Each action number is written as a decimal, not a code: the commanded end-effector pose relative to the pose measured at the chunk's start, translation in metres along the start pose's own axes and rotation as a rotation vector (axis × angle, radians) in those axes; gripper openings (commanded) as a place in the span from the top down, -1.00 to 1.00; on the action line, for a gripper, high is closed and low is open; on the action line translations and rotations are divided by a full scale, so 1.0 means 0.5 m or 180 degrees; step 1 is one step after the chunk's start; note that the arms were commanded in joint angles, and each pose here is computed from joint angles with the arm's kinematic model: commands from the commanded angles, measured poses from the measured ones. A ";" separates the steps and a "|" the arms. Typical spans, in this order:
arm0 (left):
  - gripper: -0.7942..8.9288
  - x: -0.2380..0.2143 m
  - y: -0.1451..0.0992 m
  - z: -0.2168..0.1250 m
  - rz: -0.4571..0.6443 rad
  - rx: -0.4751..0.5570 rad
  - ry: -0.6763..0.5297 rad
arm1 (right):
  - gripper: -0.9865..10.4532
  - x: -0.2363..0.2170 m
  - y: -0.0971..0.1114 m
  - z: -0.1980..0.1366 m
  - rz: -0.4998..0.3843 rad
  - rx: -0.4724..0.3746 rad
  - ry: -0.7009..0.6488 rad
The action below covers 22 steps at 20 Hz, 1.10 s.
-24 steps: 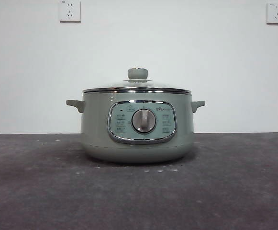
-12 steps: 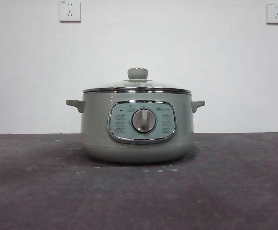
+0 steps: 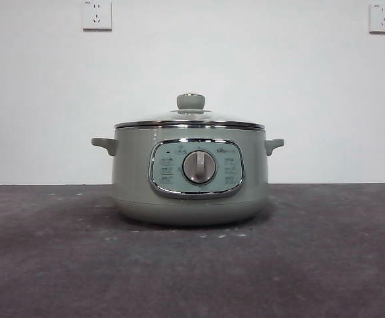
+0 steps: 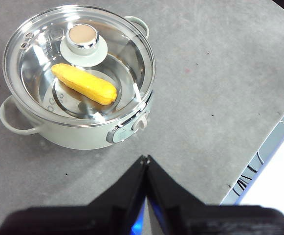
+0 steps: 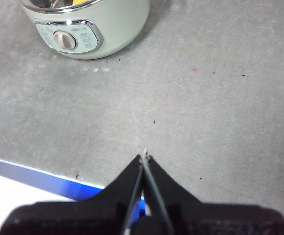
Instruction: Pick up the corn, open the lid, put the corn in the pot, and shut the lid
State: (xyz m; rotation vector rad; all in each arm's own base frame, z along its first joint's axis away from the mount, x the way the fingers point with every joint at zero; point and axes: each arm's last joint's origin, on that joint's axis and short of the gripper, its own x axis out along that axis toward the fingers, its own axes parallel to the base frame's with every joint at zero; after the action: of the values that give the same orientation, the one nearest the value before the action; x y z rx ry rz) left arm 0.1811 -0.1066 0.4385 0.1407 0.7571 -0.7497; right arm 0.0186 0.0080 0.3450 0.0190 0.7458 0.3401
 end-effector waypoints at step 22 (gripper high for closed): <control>0.84 -0.049 0.098 -0.269 0.1777 0.0421 -0.2064 | 0.83 0.003 -0.003 -0.006 -0.0109 -0.0001 0.0065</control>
State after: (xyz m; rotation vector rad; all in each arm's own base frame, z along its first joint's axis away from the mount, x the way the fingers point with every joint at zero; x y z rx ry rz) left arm 0.1237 -0.0069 0.3630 0.1953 0.0104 -0.2718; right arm 0.0190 0.0076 0.3451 0.0127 0.7384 0.3208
